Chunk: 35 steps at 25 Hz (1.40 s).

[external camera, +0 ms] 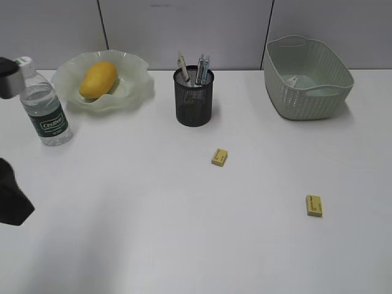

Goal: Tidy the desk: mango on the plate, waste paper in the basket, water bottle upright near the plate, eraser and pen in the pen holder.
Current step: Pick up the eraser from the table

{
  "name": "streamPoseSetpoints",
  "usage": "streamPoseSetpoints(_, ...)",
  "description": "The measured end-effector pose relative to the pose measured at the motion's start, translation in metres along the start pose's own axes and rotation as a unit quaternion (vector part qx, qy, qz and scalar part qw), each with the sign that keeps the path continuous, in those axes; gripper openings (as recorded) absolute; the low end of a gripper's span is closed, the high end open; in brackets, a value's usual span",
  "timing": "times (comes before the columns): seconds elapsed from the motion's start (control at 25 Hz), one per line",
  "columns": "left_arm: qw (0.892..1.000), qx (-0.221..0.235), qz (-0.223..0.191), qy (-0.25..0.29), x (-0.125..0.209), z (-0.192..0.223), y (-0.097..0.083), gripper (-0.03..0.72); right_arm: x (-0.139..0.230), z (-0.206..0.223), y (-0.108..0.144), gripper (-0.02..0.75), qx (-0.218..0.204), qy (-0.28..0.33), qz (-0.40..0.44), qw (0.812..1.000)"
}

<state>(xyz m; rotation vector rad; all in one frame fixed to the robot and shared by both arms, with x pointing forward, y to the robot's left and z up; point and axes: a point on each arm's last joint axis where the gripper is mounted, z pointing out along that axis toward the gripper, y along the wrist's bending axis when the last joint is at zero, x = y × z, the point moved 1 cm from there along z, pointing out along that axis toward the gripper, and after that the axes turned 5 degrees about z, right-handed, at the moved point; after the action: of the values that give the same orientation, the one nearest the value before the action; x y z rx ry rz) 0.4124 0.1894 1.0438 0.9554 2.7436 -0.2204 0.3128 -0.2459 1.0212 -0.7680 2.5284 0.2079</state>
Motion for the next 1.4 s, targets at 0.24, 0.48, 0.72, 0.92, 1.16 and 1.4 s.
streamPoseSetpoints(0.24,0.997,-0.011,0.002,-0.070,0.046,-0.010,-0.007,0.433,0.000,0.000,0.000,0.485,0.000,0.000,0.000,1.000)
streamPoseSetpoints(0.48,0.990,-0.020,0.007,-0.138,0.081,-0.021,-0.013,0.482,0.000,0.000,0.000,0.485,0.002,-0.001,-0.001,1.000)
streamPoseSetpoints(0.72,0.986,-0.019,0.008,-0.168,0.097,-0.023,-0.016,0.485,0.000,0.000,-0.001,0.485,0.004,-0.001,-0.002,1.000)
streamPoseSetpoints(0.92,0.986,-0.015,0.006,-0.164,0.100,-0.019,-0.017,0.485,-0.002,0.000,-0.005,0.485,0.025,-0.002,0.019,1.000)
streamPoseSetpoints(1.16,0.986,-0.014,0.006,-0.165,0.100,-0.019,-0.017,0.485,-0.027,0.008,-0.008,0.485,0.044,-0.005,0.078,0.996)
streamPoseSetpoints(1.4,0.986,-0.013,0.005,-0.165,0.100,-0.019,-0.017,0.485,-0.067,0.051,-0.005,0.467,0.058,0.073,0.152,0.984)
